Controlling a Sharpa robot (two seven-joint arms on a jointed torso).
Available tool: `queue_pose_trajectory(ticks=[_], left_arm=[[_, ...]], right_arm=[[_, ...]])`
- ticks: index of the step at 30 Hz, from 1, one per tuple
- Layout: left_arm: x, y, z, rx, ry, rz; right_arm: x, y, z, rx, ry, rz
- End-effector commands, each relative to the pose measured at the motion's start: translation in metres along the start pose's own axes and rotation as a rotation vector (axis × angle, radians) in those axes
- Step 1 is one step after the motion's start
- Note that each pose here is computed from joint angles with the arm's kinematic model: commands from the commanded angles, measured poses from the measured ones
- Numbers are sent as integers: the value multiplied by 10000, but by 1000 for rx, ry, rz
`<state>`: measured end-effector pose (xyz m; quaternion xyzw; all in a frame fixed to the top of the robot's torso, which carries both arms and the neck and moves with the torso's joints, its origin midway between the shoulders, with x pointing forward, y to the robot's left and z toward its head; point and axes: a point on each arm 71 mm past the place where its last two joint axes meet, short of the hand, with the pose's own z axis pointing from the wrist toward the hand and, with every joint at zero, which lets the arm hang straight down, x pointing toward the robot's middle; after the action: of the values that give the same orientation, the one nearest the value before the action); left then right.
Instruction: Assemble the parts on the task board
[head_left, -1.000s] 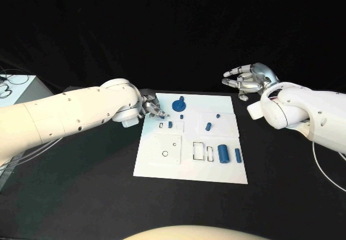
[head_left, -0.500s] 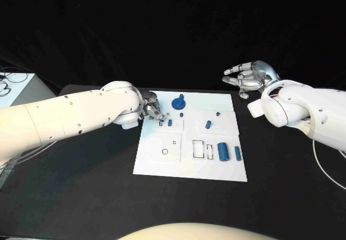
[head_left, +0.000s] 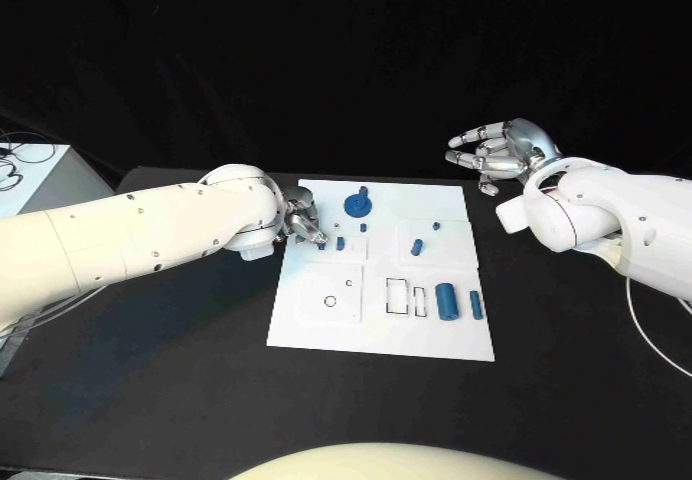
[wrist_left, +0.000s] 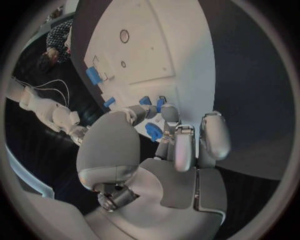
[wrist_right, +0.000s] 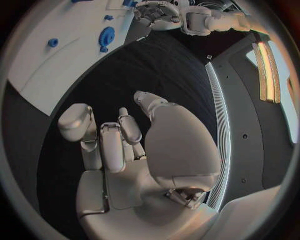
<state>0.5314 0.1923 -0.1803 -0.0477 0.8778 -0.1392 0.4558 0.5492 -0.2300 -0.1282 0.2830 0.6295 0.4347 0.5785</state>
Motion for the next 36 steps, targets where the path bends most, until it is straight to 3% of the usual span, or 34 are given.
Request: queue_pose_trajectory(ticks=[1, 36], left_arm=[[24, -1, -2, 4, 15, 27], [49, -10, 2, 14, 42, 40]], right_arm=[[-5, 0, -1, -4, 3, 1], [-5, -7, 2, -2, 4, 0]])
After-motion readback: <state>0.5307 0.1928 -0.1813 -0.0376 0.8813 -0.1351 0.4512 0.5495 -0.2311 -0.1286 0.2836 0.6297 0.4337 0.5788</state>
